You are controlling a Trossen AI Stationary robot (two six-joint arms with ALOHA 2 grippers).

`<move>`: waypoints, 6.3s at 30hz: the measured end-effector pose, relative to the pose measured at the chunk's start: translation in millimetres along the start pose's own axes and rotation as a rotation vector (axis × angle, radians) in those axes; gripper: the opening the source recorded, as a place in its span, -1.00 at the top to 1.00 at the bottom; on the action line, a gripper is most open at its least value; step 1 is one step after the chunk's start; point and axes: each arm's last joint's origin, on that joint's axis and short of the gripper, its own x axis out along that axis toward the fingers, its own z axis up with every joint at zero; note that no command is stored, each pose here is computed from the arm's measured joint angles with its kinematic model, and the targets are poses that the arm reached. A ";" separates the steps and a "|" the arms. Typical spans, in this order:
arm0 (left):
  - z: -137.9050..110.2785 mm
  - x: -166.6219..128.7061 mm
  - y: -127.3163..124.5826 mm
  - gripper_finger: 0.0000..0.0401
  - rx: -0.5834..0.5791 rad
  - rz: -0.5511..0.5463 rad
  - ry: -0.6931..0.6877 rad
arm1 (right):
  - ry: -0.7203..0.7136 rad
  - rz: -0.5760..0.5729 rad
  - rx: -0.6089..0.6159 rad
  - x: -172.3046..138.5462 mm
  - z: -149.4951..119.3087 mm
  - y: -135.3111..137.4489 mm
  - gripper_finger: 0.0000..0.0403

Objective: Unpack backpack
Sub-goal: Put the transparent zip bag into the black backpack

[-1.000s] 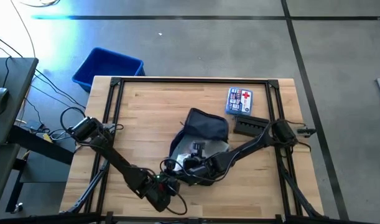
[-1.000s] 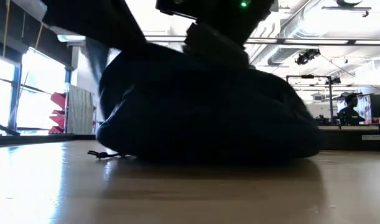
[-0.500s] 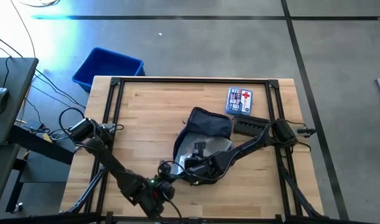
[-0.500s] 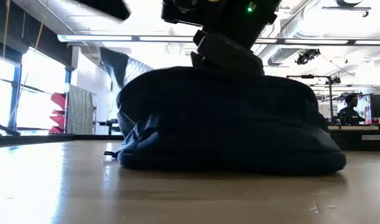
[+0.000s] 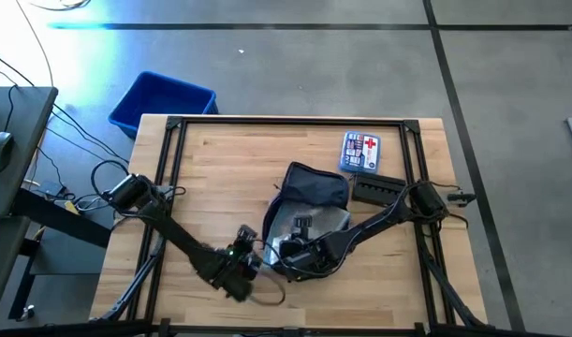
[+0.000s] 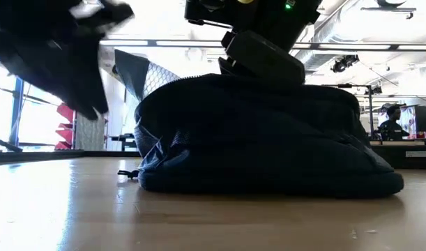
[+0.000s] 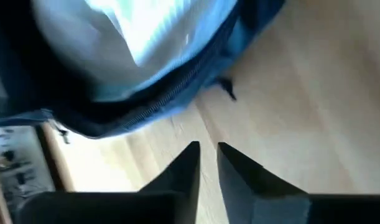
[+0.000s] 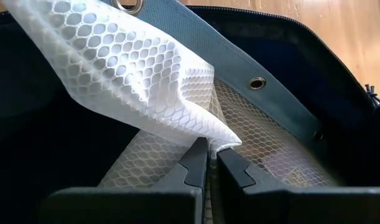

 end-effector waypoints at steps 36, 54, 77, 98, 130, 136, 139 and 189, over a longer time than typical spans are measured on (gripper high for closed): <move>35.8 -6.0 19.5 0.58 0.183 -0.248 -0.429 | 0.030 0.074 -0.054 -11.6 -8.1 18.0 1.00; 29.8 51.2 28.2 0.44 0.125 -0.206 -0.282 | 0.030 0.075 -0.026 -11.1 -8.2 18.4 1.00; 55.3 -43.1 7.0 1.00 0.102 -0.098 -0.390 | -0.092 0.073 0.065 -5.3 8.1 11.5 1.00; 65.3 -95.3 -9.9 1.00 0.121 0.056 -0.549 | -0.062 -0.073 0.100 0.3 5.3 -2.8 1.00; 46.8 -97.4 -24.4 1.00 0.103 -0.006 -0.427 | -0.314 0.401 -0.111 -33.5 31.9 15.9 -0.24; 39.2 -95.8 -27.8 1.00 0.093 -0.068 -0.365 | -0.300 0.413 -0.093 -70.1 27.7 11.5 -0.29; 36.3 -95.7 -31.5 1.00 0.082 -0.106 -0.349 | -0.248 0.430 -0.106 -81.7 18.9 17.6 -0.27; -91.7 -131.8 -75.7 0.97 -0.224 0.038 -0.005 | -0.203 0.270 -0.491 -4.2 22.7 -9.2 0.25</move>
